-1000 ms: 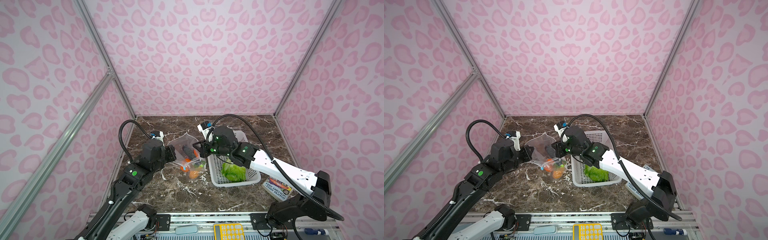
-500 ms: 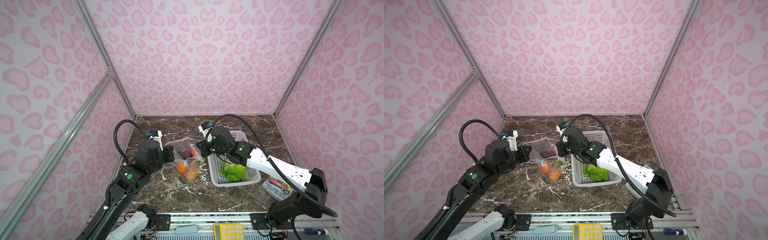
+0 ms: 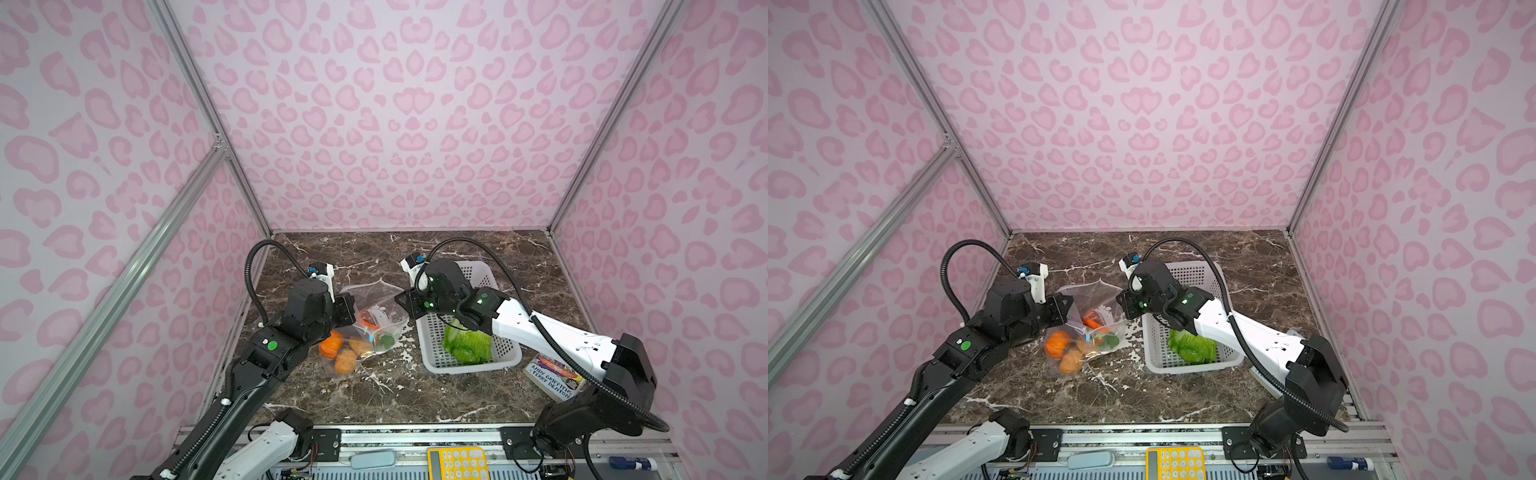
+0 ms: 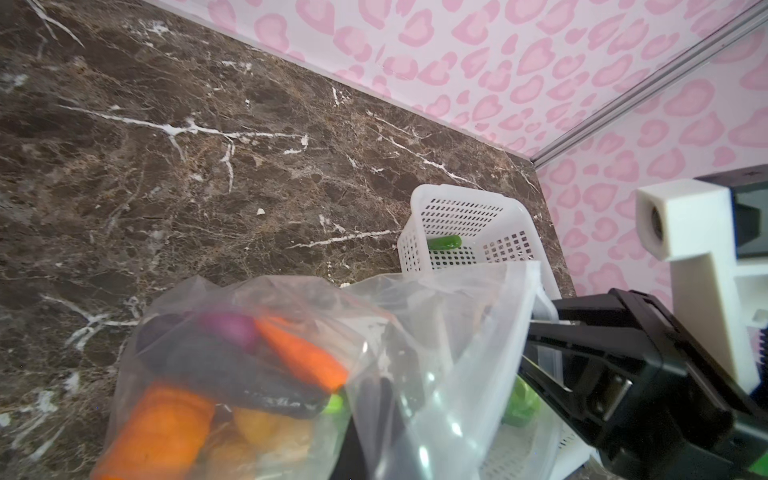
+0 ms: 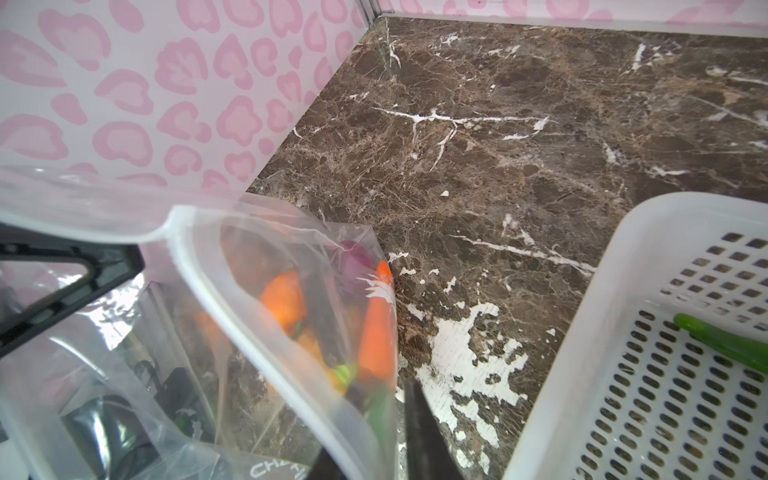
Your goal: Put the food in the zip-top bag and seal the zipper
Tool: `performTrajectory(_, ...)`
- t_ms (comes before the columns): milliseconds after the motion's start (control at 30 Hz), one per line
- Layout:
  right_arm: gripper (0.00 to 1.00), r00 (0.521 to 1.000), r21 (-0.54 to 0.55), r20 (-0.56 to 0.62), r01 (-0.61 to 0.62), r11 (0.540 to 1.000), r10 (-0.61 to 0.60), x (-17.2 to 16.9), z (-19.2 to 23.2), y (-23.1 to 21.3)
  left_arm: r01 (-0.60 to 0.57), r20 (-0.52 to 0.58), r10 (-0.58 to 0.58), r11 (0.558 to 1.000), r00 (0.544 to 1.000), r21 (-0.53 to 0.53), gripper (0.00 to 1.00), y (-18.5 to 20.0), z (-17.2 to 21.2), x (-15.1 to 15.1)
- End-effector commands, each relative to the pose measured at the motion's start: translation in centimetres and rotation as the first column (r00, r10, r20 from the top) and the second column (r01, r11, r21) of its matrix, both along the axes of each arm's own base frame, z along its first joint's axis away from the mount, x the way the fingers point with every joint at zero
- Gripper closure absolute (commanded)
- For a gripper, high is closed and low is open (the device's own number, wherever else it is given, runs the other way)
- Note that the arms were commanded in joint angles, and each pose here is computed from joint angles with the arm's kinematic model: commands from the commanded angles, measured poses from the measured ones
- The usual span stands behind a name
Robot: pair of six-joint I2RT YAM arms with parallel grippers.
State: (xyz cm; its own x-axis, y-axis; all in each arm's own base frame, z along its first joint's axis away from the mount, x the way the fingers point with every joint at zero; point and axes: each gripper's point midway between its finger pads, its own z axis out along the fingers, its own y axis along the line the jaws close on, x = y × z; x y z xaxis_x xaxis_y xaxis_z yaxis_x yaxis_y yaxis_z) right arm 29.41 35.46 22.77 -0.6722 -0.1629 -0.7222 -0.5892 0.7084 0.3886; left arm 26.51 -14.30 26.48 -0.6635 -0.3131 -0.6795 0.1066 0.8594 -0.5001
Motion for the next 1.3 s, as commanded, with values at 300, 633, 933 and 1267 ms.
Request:
performTrajectory(300, 0.53, 0.985, -0.130, 0.092, 0.158, 0.979, -0.147, 4.9, 1.0, -9.5, 0.095, 0.018, -0.093, 0.992, 0.995, -0.083, 0.97, -2.5, 1.0, 0.5)
performTrajectory(633, 0.49, 0.997, -0.481, 0.050, 0.082, 0.873, -0.066, 6.7, -5.7, -15.6, 0.095, 0.009, -0.095, 0.990, 0.995, -0.101, 0.97, -2.7, 1.4, 0.4)
performTrajectory(933, 0.48, 0.996, -0.654, -0.063, -0.091, 0.751, 0.065, 8.6, -10.7, -14.4, 0.091, -0.003, -0.092, 0.991, 0.996, -0.095, 0.97, -2.7, 1.2, 0.6)
performTrajectory(1267, 0.48, 0.982, -0.753, -0.139, -0.189, 0.630, 0.129, 11.2, -15.1, -13.5, 0.090, 0.043, -0.087, 0.993, 0.995, -0.079, 0.97, -2.7, 2.0, 1.3)
